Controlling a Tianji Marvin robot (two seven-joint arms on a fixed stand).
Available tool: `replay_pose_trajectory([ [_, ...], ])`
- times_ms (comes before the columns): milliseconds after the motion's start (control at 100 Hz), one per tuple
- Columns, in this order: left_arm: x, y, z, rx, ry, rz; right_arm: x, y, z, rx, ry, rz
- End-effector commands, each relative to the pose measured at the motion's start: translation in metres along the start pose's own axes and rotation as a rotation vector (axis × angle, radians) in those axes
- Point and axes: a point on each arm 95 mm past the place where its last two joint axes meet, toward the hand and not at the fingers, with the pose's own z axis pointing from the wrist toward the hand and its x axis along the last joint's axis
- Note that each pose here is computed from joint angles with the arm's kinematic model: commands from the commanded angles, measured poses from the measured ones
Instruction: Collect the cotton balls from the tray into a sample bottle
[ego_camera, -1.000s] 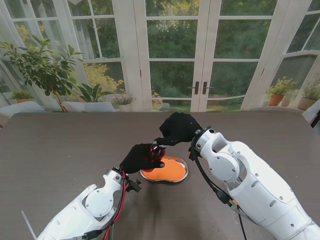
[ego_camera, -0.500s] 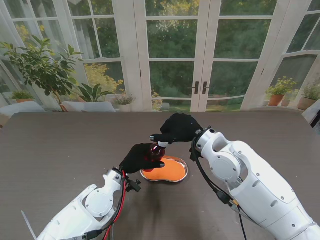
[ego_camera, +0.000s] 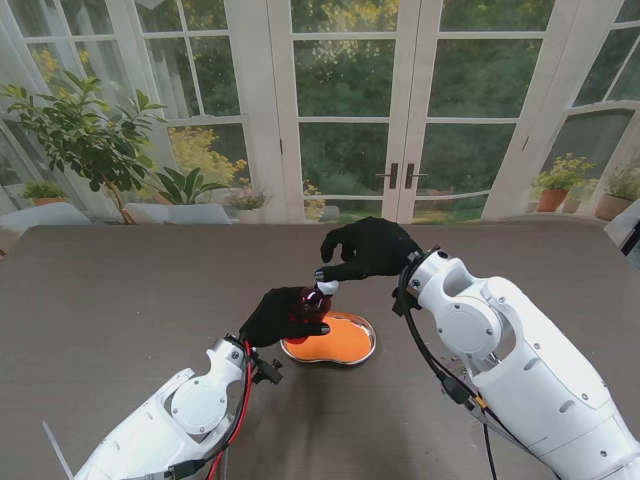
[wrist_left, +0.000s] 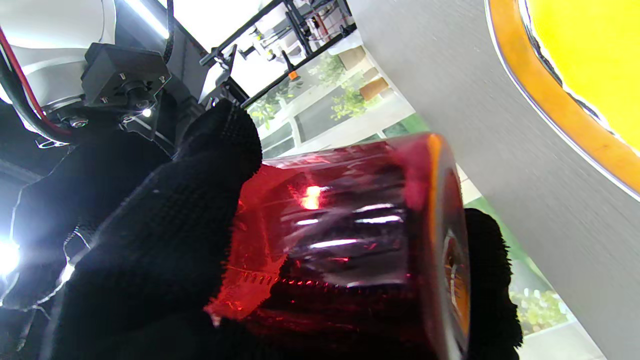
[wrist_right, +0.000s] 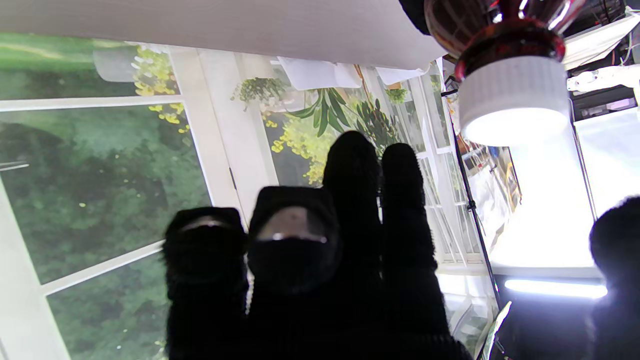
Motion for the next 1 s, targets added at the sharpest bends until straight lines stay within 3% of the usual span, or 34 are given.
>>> replay_pose_trajectory([
  [0, 0.0019, 0.0031, 0.0019, -0.016, 0.004, -0.008, 0.0008, 0.0005, -0.0017, 0.007, 0.020, 0.007],
  [340, 0.0014, 0.0032, 0.0011, -0.018, 0.001, -0.006, -0.0031, 0.0022, -0.0038, -0.022, 0.110, 0.002],
  [650, 0.0010, 0.0030, 0.0008, -0.018, 0.000, -0.004, -0.0008, -0.0036, 0.0000, -0.032, 0.131, -0.035],
  [990, 0.0006, 0.0037, 0.0006, -0.021, 0.000, -0.006, -0.0023, -0.0019, -0.0047, -0.026, 0.132, 0.011],
])
